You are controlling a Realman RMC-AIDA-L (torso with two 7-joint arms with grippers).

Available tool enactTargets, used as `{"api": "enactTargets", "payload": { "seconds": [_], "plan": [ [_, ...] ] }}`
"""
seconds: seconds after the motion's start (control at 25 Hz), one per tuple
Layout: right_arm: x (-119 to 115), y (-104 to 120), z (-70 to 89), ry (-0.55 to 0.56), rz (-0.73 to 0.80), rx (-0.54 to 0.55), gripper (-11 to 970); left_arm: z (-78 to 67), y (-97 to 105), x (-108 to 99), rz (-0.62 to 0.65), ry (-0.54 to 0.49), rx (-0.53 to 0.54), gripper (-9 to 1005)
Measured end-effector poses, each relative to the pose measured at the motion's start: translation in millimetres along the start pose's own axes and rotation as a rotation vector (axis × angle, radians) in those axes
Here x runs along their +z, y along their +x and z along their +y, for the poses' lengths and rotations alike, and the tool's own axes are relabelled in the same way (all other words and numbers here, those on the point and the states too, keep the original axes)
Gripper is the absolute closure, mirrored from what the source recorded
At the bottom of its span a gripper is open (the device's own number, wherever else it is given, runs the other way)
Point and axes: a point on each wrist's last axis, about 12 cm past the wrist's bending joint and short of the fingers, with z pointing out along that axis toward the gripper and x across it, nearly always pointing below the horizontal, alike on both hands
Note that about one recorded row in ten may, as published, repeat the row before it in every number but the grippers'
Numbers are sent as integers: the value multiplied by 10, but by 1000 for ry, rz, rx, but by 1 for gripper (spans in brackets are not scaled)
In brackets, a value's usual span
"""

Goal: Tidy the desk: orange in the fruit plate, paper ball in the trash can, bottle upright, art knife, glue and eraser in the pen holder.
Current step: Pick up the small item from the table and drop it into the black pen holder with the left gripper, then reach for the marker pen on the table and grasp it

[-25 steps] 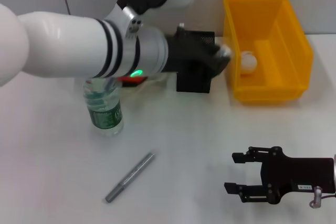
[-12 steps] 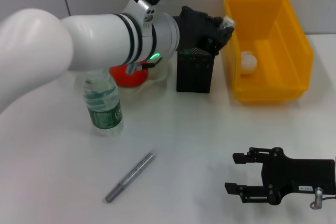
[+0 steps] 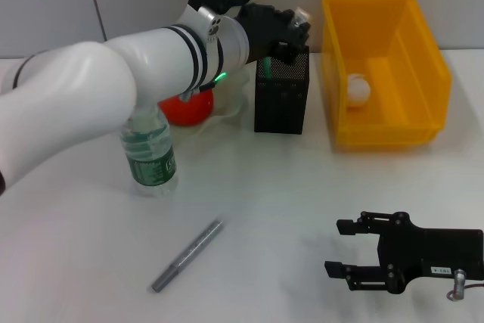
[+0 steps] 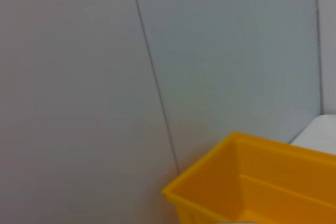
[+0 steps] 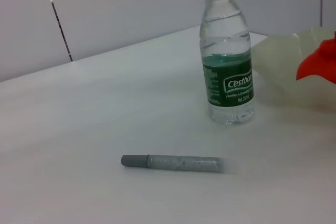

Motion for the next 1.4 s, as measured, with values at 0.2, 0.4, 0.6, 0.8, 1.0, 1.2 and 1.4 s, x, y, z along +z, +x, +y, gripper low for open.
{"api": "enactTargets", "payload": {
  "seconds": [0.2, 0.4, 0.6, 0.8, 1.0, 1.2, 1.4],
  "plan": [
    [-5, -2, -8, 4, -4, 3, 218, 5, 74, 42, -8, -38, 7, 713],
    [-5, -5, -15, 6, -7, 6, 218, -46, 125, 66, 3, -31, 16, 711],
    [6, -16, -22, 6, -7, 5, 219, -83, 153, 69, 9, -21, 12, 709],
    [19, -25, -27, 2, -7, 5, 218, -95, 172, 78, 17, -16, 12, 707],
    [20, -26, -28, 2, -7, 5, 219, -80, 187, 80, 17, -25, 11, 705],
    [18, -24, -27, 3, -7, 5, 219, -61, 178, 80, 7, -38, 10, 703],
    [17, -22, -27, 3, -7, 6, 218, -51, 169, 78, -8, -52, 19, 685]
  ]
}}
